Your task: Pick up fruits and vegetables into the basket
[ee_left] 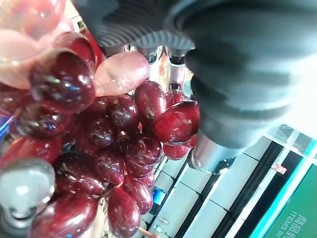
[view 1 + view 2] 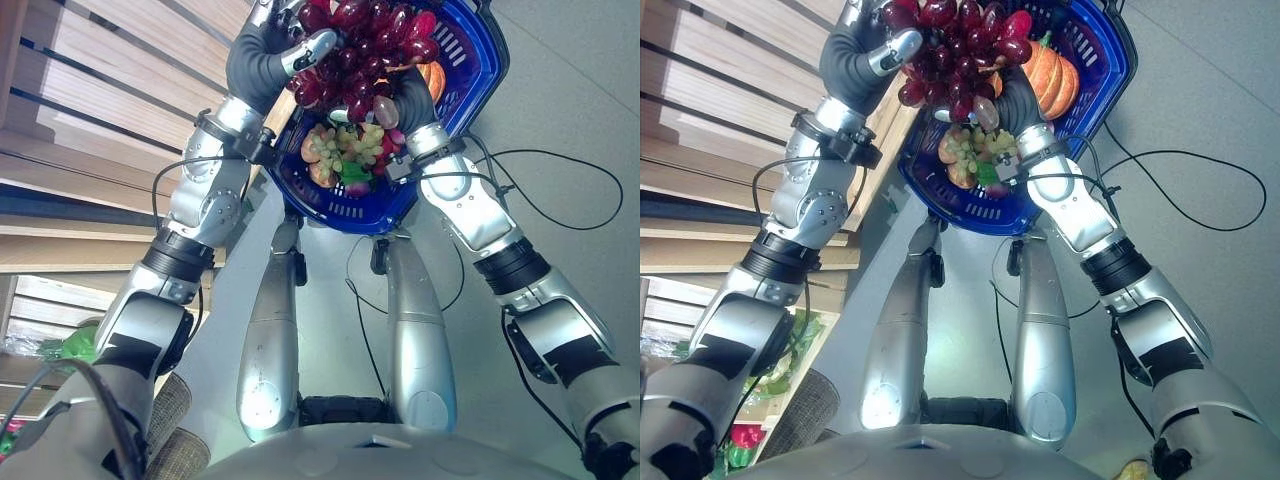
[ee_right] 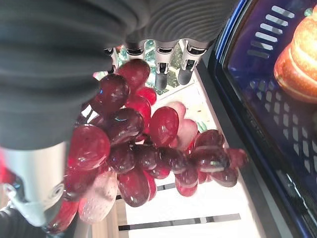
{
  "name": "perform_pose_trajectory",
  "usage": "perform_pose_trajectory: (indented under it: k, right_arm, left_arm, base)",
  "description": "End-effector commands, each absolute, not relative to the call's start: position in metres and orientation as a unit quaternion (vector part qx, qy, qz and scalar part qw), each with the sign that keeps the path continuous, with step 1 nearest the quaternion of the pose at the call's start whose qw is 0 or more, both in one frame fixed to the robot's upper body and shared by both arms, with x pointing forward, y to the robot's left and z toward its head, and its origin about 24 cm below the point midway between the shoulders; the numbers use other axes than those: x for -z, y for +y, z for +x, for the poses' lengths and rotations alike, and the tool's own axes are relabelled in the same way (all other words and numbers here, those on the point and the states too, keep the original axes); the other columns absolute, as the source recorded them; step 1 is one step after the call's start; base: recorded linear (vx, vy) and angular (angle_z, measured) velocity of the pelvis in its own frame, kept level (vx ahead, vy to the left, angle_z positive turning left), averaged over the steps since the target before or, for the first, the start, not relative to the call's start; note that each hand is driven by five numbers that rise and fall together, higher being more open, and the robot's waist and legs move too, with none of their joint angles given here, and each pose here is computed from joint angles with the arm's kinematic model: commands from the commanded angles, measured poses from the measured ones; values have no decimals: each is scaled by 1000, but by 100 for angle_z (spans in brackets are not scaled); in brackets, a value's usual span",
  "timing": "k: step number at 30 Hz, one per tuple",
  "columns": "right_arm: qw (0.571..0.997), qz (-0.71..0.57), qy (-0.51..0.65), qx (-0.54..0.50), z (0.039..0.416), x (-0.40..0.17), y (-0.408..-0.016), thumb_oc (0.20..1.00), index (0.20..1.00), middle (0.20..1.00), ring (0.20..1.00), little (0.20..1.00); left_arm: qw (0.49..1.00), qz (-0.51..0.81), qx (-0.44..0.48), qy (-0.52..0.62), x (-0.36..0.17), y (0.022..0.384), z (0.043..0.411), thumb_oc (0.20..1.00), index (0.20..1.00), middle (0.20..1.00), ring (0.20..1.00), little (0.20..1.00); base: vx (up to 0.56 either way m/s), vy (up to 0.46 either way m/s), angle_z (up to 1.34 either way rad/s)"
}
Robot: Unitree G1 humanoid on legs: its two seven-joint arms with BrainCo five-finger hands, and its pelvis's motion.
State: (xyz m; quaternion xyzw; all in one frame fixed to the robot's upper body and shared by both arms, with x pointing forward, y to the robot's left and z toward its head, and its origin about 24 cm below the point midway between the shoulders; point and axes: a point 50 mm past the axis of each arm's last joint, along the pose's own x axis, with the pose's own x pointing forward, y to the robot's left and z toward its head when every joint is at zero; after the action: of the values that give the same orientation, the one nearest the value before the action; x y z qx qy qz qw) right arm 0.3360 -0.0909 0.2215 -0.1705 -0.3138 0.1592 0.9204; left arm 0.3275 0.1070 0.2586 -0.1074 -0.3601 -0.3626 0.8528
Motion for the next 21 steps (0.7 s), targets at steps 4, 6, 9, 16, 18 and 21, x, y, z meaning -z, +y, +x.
perform_pose_trajectory:
  k: [4,6,9,16,18,21]
  right_arm:
    - [885,-106,-402,-211,311,-259,-58,1000,1000,1000,1000,1000]
    - [885,-106,-402,-211,311,-259,-58,1000,1000,1000,1000,1000]
    - [885,-106,-402,-211,311,-259,-58,1000,1000,1000,1000,1000]
    - [879,-80,-406,-238,306,-264,-49,200,200,200,200,200]
    - [879,-79,-407,-237,306,-264,-48,200,200,200,200,200]
    - [878,-73,-411,-234,305,-265,-48,200,200,200,200,200]
  left_arm:
    - [777,-103,465,-410,-280,71,296,200,200,200,200,200]
    - [777,-103,465,-410,-280,71,296,200,200,200,200,200]
    - [777,-103,465,-410,-280,71,296,200,200,200,200,200]
    - [766,-96,512,-376,-271,55,291,200,200,200,200,200]
    - [767,-97,514,-372,-270,54,290,200,200,200,200,200]
    - [770,-96,515,-365,-268,52,290,200,200,200,200,200]
  base:
    - [0,0,0]
    - [0,0,0]
    - [2,-3,4]
    - [7,-12,3]
    - [0,0,0]
    - [0,0,0]
